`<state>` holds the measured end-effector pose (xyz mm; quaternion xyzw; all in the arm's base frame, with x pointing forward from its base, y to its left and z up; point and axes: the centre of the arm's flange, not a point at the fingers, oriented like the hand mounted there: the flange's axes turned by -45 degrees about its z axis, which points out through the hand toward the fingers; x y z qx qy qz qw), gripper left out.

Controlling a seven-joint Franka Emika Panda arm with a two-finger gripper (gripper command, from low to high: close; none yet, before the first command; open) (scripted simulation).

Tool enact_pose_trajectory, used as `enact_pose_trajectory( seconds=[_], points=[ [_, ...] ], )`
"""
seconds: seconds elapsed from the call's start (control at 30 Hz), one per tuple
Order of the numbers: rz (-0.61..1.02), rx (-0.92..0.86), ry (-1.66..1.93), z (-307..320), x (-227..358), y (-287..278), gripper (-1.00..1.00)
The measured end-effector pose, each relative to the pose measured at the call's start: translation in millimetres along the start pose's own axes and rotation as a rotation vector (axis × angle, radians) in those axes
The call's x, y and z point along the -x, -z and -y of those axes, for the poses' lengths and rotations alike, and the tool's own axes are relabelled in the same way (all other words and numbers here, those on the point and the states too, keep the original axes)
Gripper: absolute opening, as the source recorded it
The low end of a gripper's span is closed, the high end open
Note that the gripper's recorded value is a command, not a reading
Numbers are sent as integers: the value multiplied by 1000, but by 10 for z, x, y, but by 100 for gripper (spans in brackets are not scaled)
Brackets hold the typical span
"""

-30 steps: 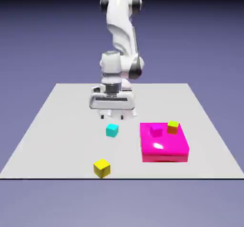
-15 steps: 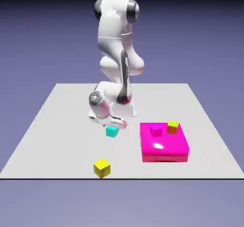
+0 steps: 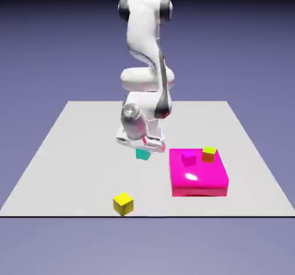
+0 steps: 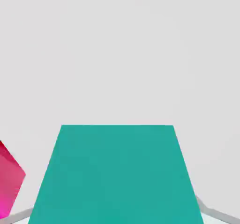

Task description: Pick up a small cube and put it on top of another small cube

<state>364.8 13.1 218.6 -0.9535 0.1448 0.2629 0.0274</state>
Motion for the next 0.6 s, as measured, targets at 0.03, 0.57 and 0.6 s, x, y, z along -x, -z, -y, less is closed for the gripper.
enact_pose_trajectory(
  seconds=[0.03,0.57,0.6],
  points=[
    [-1,3,4,172,-5,104,-100],
    [14,93,200,2291,791,-10,100],
    [14,93,200,2291,791,-10,100]
  ],
)
